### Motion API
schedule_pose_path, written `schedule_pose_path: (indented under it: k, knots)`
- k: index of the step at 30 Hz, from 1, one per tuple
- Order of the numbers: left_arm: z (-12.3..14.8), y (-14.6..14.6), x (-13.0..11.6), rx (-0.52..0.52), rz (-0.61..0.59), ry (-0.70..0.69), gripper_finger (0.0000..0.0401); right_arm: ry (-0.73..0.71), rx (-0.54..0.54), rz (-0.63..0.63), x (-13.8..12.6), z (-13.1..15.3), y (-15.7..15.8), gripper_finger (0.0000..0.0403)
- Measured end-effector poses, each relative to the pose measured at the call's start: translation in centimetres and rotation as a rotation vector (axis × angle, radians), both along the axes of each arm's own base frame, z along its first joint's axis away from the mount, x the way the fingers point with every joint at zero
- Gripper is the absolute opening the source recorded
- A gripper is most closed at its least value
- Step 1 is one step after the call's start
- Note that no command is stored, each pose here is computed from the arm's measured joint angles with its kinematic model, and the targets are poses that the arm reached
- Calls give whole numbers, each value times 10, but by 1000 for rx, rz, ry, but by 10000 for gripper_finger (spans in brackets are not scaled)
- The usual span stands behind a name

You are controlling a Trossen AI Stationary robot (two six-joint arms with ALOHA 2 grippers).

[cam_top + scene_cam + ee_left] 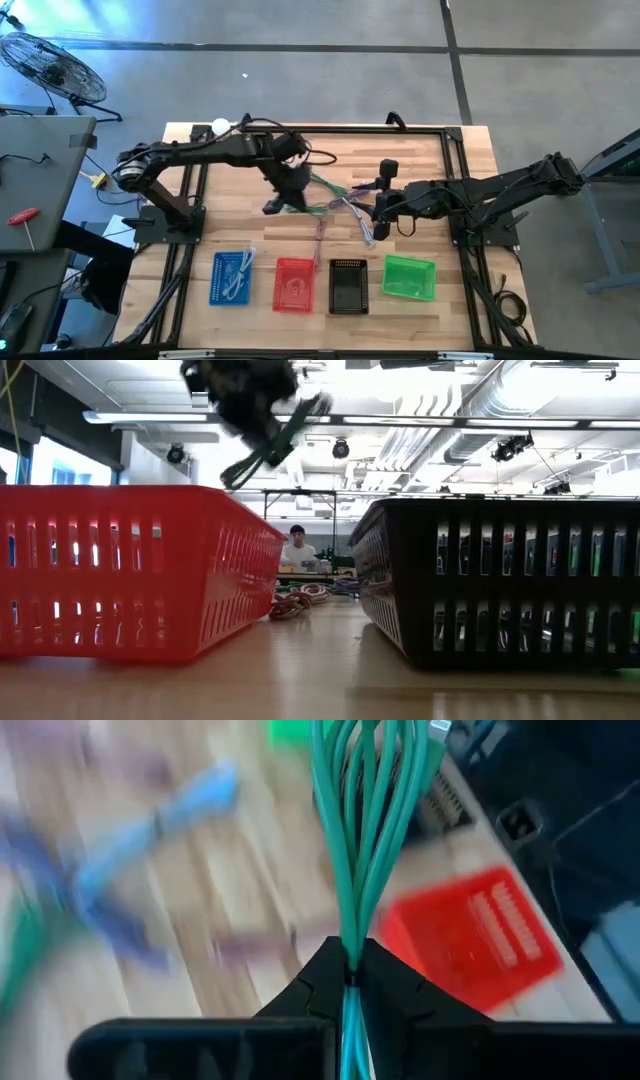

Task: Pick & Place USB Port
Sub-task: Put the left green charger cable into the green bin

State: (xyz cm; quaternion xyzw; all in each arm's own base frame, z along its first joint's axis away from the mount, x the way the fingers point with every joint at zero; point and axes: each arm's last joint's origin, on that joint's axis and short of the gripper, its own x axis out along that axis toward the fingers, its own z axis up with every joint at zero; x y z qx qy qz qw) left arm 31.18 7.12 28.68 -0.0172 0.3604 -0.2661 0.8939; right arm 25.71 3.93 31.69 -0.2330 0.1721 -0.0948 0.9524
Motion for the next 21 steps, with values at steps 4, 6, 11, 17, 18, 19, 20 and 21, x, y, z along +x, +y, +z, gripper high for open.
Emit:
schedule_pose_path:
  k: [4,6,11,17,18,19,20,21]
  knots:
    - [28,-12,14,72,-59,-243,16,2,7,23,0,0,1,164]
    - [34,-16,19,104,-62,-309,16,1,12,45,0,0,3,164]
    - [42,-21,27,141,-66,-424,16,-21,43,127,1,2,6,164]
    - [45,-26,32,163,-72,-499,16,-54,33,161,2,6,7,164]
    - [44,-26,32,162,-72,-496,17,-61,31,167,2,7,7,164]
    - [42,-26,34,163,-73,-493,17,-60,29,181,2,7,8,164]
    - [40,-25,36,165,-75,-494,17,-58,27,199,2,7,8,164]
    - [39,-25,36,168,-76,-489,17,-57,26,221,2,7,9,164]
